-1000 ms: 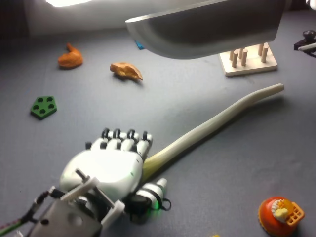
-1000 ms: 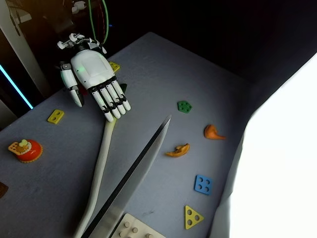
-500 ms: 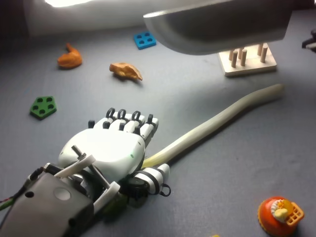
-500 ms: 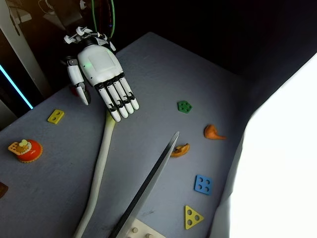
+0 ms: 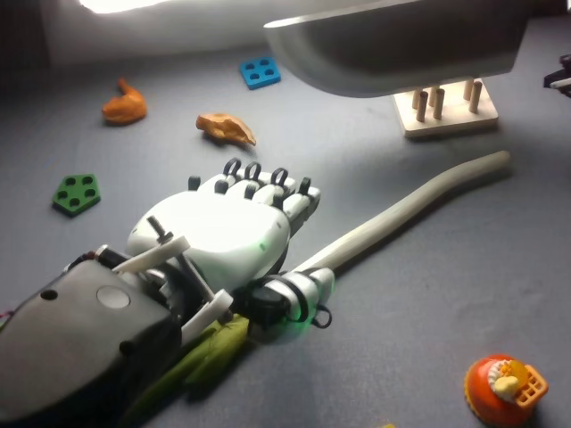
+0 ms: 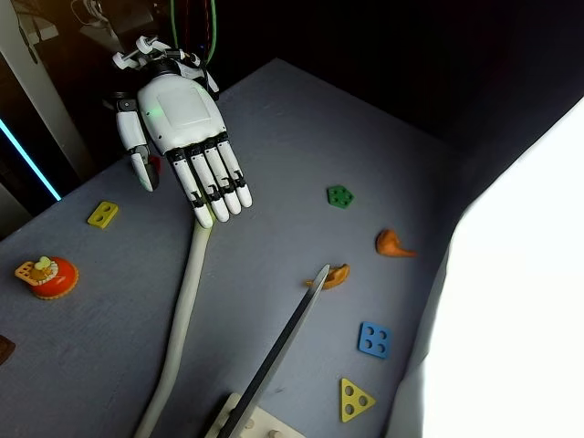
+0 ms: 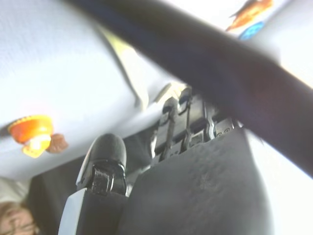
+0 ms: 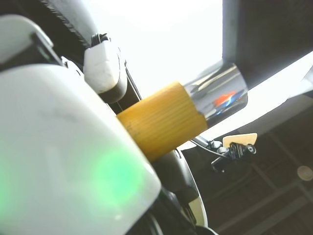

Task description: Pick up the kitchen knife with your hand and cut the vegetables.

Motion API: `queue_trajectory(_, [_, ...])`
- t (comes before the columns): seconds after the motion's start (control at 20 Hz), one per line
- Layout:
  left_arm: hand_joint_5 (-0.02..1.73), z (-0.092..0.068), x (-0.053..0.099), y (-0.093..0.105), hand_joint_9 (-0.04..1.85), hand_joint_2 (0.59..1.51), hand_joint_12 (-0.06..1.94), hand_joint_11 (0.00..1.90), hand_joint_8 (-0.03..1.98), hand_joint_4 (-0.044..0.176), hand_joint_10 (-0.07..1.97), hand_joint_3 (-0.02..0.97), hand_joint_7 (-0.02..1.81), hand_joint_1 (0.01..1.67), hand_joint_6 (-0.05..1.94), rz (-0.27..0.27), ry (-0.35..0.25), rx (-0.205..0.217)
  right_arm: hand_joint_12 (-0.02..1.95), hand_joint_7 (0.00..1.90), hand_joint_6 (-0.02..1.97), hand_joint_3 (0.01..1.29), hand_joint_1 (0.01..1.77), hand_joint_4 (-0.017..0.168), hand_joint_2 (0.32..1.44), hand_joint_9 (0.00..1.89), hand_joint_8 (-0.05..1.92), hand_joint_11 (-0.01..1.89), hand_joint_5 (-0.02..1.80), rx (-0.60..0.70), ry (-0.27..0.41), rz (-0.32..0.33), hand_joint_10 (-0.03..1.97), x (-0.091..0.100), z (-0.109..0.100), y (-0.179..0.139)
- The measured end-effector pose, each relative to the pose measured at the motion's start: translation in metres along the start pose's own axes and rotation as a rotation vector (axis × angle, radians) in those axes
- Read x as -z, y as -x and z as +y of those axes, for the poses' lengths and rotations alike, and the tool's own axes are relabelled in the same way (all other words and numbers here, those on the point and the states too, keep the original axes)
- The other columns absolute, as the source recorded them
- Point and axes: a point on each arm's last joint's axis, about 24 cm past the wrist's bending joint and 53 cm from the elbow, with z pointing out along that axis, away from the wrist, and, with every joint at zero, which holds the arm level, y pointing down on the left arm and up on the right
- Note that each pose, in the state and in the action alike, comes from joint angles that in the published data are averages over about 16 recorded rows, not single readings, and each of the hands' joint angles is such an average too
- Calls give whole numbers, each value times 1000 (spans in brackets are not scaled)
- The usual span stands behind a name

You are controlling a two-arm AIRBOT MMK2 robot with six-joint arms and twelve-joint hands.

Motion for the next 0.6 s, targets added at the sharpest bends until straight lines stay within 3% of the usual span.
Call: queue_trajectory(0.6, [42,-4,-1,8,29,1510,58,17,11,4,8,28,28,14,6,9,6,35,1809,1550,1910,931,1589,166,657,1593,1867,1593,1338,-3,-17,12,1802,-1,-10,-20])
